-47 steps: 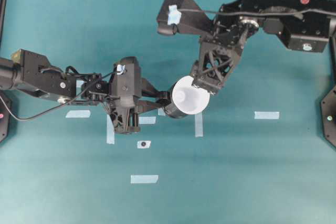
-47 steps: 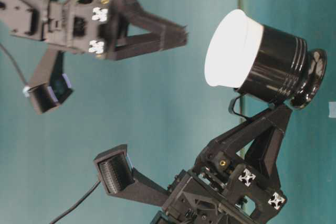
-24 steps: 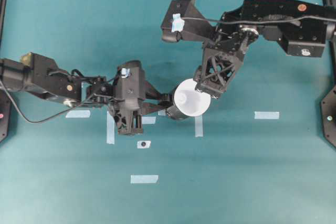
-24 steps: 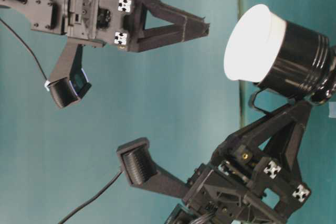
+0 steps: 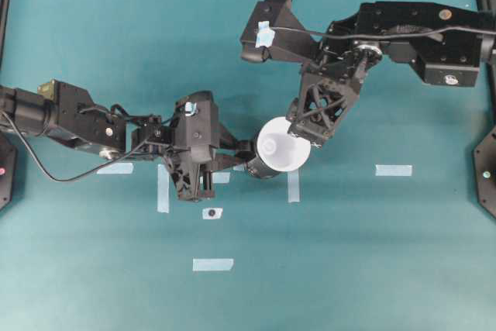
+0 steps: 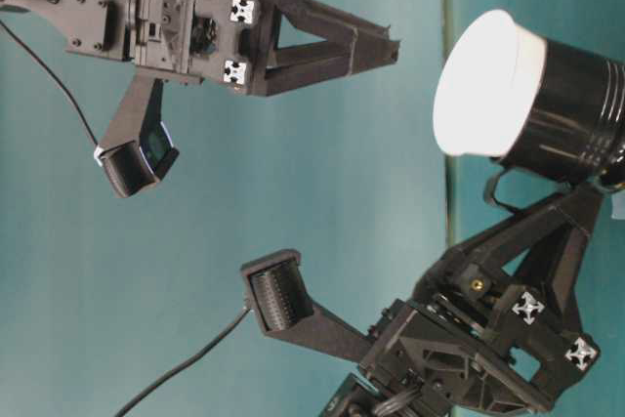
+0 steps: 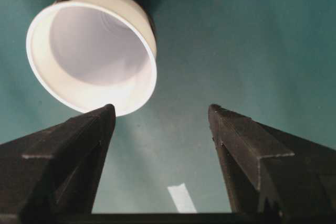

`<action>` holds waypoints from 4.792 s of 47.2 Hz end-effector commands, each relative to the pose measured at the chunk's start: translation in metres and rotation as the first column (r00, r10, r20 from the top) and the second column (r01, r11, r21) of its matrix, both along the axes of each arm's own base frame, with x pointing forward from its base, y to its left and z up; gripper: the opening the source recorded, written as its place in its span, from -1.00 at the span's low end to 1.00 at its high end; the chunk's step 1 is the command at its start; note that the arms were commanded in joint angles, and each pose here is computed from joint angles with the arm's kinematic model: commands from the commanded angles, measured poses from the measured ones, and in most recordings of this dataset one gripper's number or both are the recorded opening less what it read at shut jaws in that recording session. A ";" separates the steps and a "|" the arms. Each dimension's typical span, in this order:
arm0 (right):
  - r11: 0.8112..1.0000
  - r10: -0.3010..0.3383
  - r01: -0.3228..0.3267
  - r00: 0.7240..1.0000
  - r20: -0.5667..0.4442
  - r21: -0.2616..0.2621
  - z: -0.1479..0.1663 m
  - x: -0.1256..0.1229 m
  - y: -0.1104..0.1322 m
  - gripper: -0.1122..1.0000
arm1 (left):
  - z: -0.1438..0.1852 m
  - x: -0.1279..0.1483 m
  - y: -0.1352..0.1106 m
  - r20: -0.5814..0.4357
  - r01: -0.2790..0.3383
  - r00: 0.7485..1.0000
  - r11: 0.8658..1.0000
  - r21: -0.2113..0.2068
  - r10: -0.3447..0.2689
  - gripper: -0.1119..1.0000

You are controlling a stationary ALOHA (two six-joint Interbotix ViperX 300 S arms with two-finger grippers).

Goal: Holding the cup holder with the left arm, the right arm places the cup into the cup holder.

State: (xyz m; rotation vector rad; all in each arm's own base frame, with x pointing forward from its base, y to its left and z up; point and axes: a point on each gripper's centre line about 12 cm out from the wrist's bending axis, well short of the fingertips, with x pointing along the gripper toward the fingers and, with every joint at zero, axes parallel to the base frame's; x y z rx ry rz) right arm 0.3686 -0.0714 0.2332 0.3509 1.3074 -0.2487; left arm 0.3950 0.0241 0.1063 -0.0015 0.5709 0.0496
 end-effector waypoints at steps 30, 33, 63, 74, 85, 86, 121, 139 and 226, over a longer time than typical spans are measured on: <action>1.000 -0.008 0.010 0.995 0.102 -0.017 0.027 -0.004 0.003 0.60 | -0.001 -0.004 -0.001 -0.077 -0.006 0.997 1.000 -0.015 0.005 -0.36; 1.000 -0.011 0.013 0.995 0.100 -0.016 0.026 -0.004 0.003 0.60 | 0.001 -0.003 -0.001 -0.073 -0.006 0.997 1.000 -0.015 0.005 -0.36; 1.000 -0.023 0.024 0.994 0.105 -0.013 0.022 -0.004 0.003 0.60 | 0.000 0.000 -0.001 -0.099 -0.007 0.995 1.000 -0.015 0.005 -0.31; 1.000 -0.022 0.023 0.994 0.105 -0.012 0.022 -0.004 0.003 0.60 | 0.003 0.002 -0.001 -0.090 -0.006 0.996 1.000 -0.014 0.005 0.36; 1.000 -0.021 0.022 0.994 0.107 -0.010 0.021 -0.004 0.005 0.60 | 0.006 0.004 -0.001 -0.079 -0.004 0.997 1.000 -0.011 0.003 0.73; 1.000 -0.023 0.024 0.994 0.108 -0.009 0.021 -0.004 0.004 0.60 | 0.006 0.004 -0.001 -0.079 -0.004 0.997 1.000 -0.011 0.003 0.73; 1.000 -0.014 0.016 0.993 0.119 -0.012 0.024 -0.004 0.006 0.60 | 0.016 -0.005 -0.001 -0.137 -0.006 0.991 1.000 -0.012 0.004 0.75; 1.000 0.005 -0.003 0.992 0.125 -0.014 0.028 -0.002 0.012 0.60 | 0.028 -0.015 -0.002 -0.123 -0.010 0.992 1.000 -0.016 0.008 0.75; 1.000 0.014 -0.010 0.988 0.156 -0.023 0.031 0.000 0.013 0.60 | 0.037 -0.031 -0.003 -0.116 -0.011 0.993 1.000 -0.017 0.009 0.74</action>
